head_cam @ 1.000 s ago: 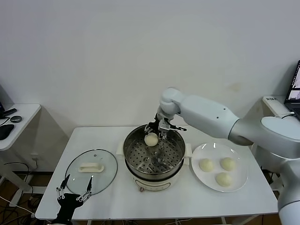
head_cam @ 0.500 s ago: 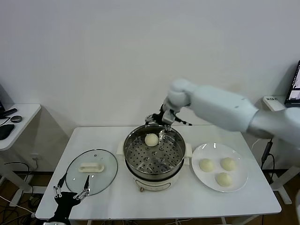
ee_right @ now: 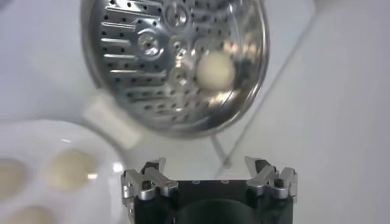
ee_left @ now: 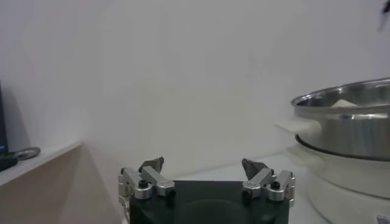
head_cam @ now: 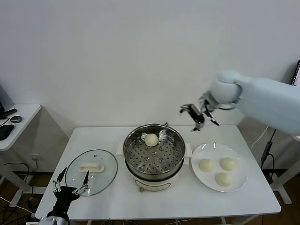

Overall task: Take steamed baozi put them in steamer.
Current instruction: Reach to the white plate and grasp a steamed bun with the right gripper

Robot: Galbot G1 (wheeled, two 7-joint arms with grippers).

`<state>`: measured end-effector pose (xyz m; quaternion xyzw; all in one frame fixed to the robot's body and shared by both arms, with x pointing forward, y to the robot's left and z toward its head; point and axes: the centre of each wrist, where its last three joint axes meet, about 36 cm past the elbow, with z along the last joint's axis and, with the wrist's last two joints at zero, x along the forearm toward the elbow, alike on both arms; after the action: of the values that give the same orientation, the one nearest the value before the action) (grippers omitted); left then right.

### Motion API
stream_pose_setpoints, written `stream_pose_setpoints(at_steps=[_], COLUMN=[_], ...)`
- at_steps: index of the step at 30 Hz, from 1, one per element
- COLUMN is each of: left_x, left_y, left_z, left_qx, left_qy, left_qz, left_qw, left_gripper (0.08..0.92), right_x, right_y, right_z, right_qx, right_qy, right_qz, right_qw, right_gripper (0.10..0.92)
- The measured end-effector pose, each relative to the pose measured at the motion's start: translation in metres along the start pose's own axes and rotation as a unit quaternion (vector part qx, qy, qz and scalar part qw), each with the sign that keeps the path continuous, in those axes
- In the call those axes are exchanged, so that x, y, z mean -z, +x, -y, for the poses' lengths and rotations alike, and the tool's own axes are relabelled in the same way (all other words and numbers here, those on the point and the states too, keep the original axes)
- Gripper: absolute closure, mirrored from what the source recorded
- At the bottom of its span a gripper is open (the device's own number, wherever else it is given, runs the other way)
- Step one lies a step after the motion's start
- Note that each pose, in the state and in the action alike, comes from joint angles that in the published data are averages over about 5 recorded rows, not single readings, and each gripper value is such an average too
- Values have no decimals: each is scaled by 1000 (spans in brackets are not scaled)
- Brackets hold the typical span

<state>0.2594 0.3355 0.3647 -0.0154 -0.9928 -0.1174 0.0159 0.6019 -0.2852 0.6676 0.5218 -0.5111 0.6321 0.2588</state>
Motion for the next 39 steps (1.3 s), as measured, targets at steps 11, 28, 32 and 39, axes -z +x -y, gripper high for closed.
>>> stream_pose_setpoints(at_steps=[11,28,32,39], left_x=[4,9,8,8], left_y=[-1,3,4,5], left_z=[-4,-9,-12,-15], left_qx=[4,9,11,15], left_qy=[-5,-15,-19,-22], left_qz=[8,12,12,13], left_qw=[1000,1000,1000,1000], left_gripper=[177,177,177,177], right_x=[-48,-76,-75,-70], right_y=[-44,-128,-144,-168], right_z=[-62,-104,-101,-90], right_qx=[38,68,64,63], right_qy=[-77,-85,-78,-72], right_qz=[-13,-25,-23,-17], right_qw=[996,994,995,995], right_gripper=[200,200,200,200])
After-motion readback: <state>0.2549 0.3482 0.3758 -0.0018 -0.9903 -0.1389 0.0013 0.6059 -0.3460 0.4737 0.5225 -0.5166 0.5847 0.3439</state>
